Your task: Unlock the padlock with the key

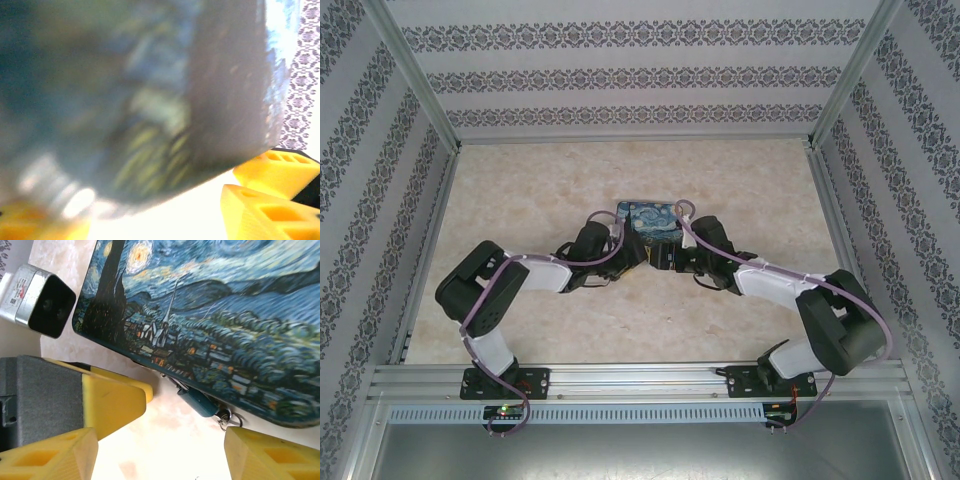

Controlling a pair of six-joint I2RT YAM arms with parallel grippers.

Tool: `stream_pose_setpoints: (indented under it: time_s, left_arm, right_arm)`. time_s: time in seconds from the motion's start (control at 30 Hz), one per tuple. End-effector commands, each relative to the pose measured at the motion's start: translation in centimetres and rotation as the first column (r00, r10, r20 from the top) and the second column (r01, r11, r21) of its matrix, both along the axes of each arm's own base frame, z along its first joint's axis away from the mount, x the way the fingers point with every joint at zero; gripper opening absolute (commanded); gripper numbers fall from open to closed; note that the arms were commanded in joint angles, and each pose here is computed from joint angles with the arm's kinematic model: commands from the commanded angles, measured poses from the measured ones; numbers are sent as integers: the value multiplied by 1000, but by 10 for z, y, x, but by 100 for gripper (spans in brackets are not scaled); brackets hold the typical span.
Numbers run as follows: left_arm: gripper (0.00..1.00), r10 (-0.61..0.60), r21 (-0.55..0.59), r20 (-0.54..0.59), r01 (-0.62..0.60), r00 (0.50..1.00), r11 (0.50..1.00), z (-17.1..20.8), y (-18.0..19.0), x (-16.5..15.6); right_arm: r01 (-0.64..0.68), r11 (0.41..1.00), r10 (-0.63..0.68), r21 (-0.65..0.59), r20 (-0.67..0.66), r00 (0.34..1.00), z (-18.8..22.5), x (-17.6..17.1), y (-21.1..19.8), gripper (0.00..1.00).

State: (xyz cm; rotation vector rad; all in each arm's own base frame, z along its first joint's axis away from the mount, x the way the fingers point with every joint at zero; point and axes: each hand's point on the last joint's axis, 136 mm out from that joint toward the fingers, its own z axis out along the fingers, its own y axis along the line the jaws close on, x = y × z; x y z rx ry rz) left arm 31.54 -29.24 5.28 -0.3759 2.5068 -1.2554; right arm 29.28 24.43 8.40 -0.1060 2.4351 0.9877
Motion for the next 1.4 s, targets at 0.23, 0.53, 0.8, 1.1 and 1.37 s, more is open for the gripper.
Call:
stream_pose_setpoints:
  time_s: [0.23, 0.53, 0.8, 1.1, 1.37]
  left_arm:
    - [87, -9, 90, 68, 2, 998, 996, 37, 24, -11]
    - [92, 12, 179, 115, -33, 993, 983, 64, 45, 16]
    - [95, -7, 261, 111, -22, 994, 965, 74, 65, 44]
    - [97, -29, 268, 81, 7, 996, 963, 70, 66, 57]
    - [97, -34, 261, 66, 16, 997, 965, 65, 63, 61]
  right_arm:
    - [64, 998, -64, 25, 19, 998, 5, 41, 2, 68]
    - [28, 999, -29, 27, 38, 999, 4, 39, -2, 65]
    - [-13, 1000, 14, -27, 23, 1000, -23, 22, -10, 61]
    - [-56, 998, 56, -22, 22, 998, -34, 31, 0, 57]
    - [-73, 997, 73, -12, 12, 997, -41, 36, 9, 55]
